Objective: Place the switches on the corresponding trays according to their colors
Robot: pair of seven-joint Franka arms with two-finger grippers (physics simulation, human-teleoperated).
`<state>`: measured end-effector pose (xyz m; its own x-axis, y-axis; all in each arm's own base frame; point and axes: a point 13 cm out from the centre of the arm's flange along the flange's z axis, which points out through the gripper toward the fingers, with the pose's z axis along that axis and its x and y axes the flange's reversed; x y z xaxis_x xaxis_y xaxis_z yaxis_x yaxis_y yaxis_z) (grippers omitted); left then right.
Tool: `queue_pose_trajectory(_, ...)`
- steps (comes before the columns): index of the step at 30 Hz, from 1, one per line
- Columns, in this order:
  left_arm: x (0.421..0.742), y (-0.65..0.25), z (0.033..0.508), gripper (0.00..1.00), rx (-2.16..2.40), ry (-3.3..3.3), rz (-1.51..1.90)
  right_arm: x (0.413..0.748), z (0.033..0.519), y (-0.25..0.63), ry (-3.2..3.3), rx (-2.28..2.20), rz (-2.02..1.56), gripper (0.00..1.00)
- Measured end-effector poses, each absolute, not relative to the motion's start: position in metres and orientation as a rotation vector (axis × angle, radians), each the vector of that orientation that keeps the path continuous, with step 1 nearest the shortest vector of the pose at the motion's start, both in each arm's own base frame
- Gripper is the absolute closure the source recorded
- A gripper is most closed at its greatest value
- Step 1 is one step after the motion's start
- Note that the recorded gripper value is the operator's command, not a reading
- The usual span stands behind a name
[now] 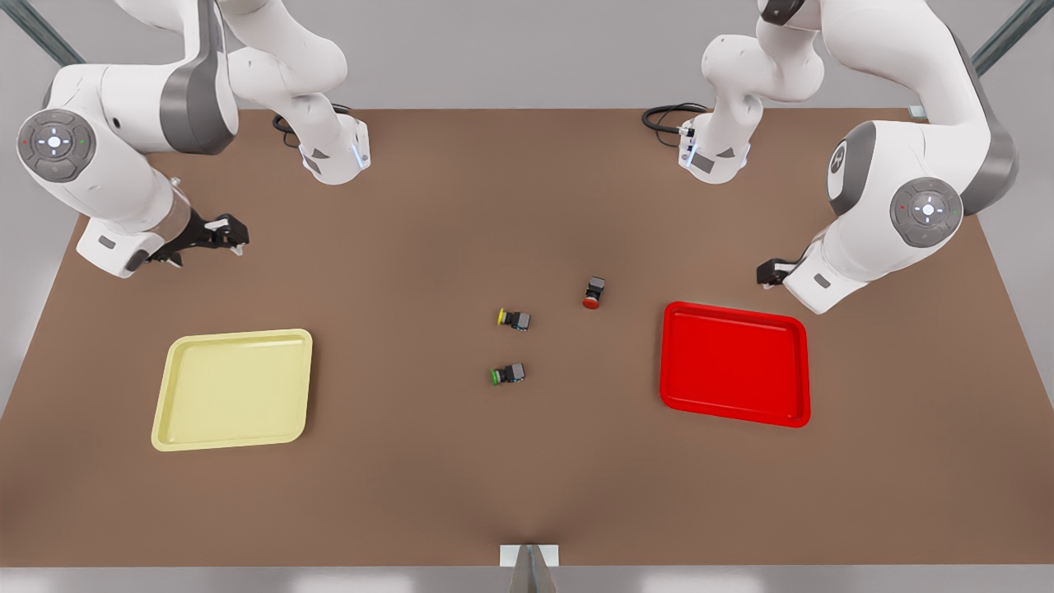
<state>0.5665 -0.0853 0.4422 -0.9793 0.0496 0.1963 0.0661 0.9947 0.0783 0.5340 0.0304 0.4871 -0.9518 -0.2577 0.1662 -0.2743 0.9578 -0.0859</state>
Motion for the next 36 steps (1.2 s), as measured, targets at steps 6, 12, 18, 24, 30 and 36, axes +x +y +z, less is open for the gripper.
queue_pose_trajectory(6,0.524,-0.249,0.354,0.00,-0.435,-2.774,-0.186,0.542,0.448,0.031,-2.885,0.406,0.146,0.00)
queue_pose_trajectory(12,0.413,-0.422,0.202,0.00,-0.692,-2.670,-0.217,0.546,0.339,0.157,-2.701,0.695,0.134,0.00)
queue_pose_trajectory(18,0.379,-0.420,0.142,0.00,-0.570,-2.802,-0.111,0.554,0.289,0.182,-2.693,0.755,0.116,0.00)
queue_pose_trajectory(24,0.414,-0.416,0.139,0.00,-0.438,-2.963,-0.026,0.557,0.251,0.216,-2.706,0.836,0.104,0.00)
queue_pose_trajectory(30,0.411,-0.391,0.115,0.00,-0.377,-2.977,-0.046,0.554,0.201,0.278,-2.698,0.982,0.087,0.00)
queue_pose_trajectory(36,0.419,-0.371,0.104,0.00,-0.360,-2.993,-0.067,0.556,0.192,0.302,-2.722,1.049,0.076,0.00)
